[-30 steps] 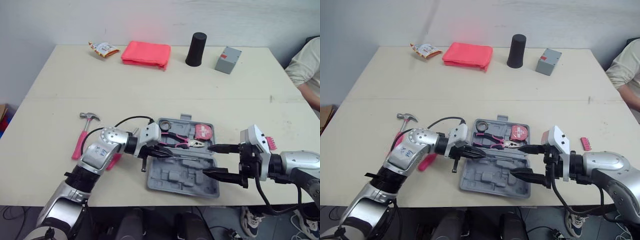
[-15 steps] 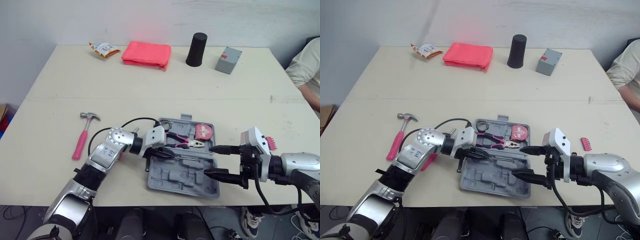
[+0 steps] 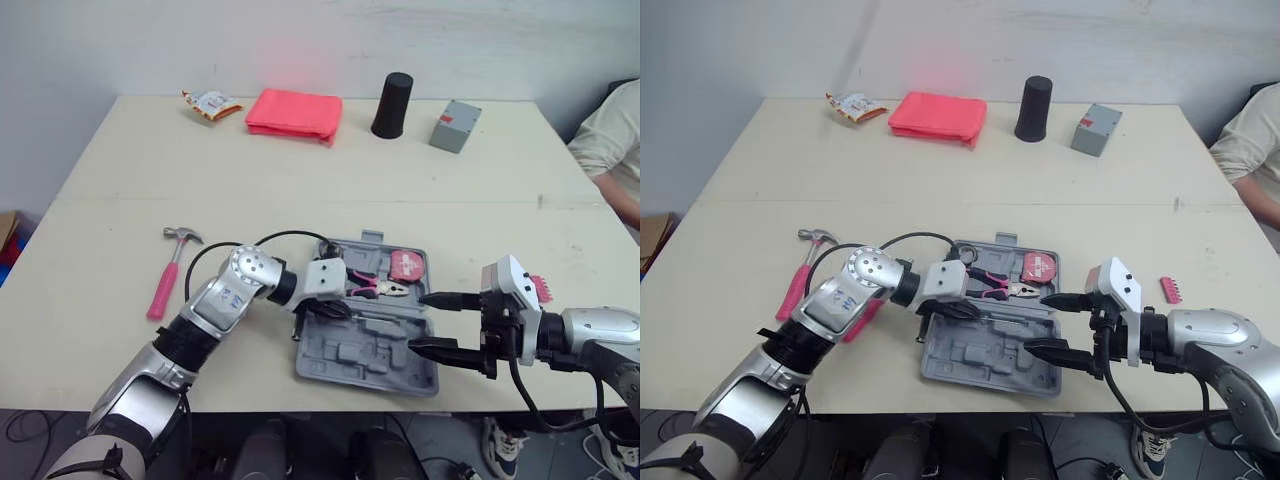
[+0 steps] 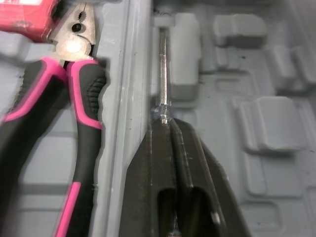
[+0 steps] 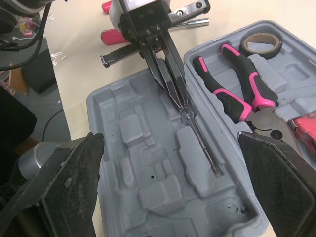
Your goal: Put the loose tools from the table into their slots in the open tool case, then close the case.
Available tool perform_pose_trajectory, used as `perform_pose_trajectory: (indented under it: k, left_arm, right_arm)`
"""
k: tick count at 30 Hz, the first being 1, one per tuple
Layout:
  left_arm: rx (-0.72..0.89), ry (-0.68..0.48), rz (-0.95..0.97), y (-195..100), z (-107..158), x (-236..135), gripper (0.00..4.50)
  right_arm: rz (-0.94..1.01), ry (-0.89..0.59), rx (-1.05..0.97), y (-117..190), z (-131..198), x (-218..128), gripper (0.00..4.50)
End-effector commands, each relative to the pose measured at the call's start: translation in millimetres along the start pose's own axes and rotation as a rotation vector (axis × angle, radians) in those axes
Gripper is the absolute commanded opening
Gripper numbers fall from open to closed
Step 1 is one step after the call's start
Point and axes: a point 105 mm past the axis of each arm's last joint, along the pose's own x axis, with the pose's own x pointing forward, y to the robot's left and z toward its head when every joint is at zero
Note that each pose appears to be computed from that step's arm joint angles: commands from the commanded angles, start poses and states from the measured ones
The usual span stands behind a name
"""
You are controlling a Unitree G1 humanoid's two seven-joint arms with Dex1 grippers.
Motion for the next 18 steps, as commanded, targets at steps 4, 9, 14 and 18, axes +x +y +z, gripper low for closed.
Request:
perform_pose_trajectory:
  k: [4, 9, 14, 18]
  left_arm:
    - [-0.1, 0.18, -0.004, -7, -47, 11, 0.04]
    - [-0.053, 0.006, -0.014, -1, -3, -5, 0.04]
    - [-0.049, -0.24, 0.072, 10, 48, -54, 0.04]
    - [-0.121, -0.305, 0.185, 4, 38, -106, 0.27]
  right_arm:
    - [-0.015, -0.016, -0.034, 1, 6, -4, 4.5]
    - [-0.028, -0.016, -0.042, -2, 8, -7, 4.5]
    - [-0.08, -0.026, -0.054, -8, 14, -20, 4.5]
    - [-0.187, -0.027, -0.05, -20, 17, -49, 4.5]
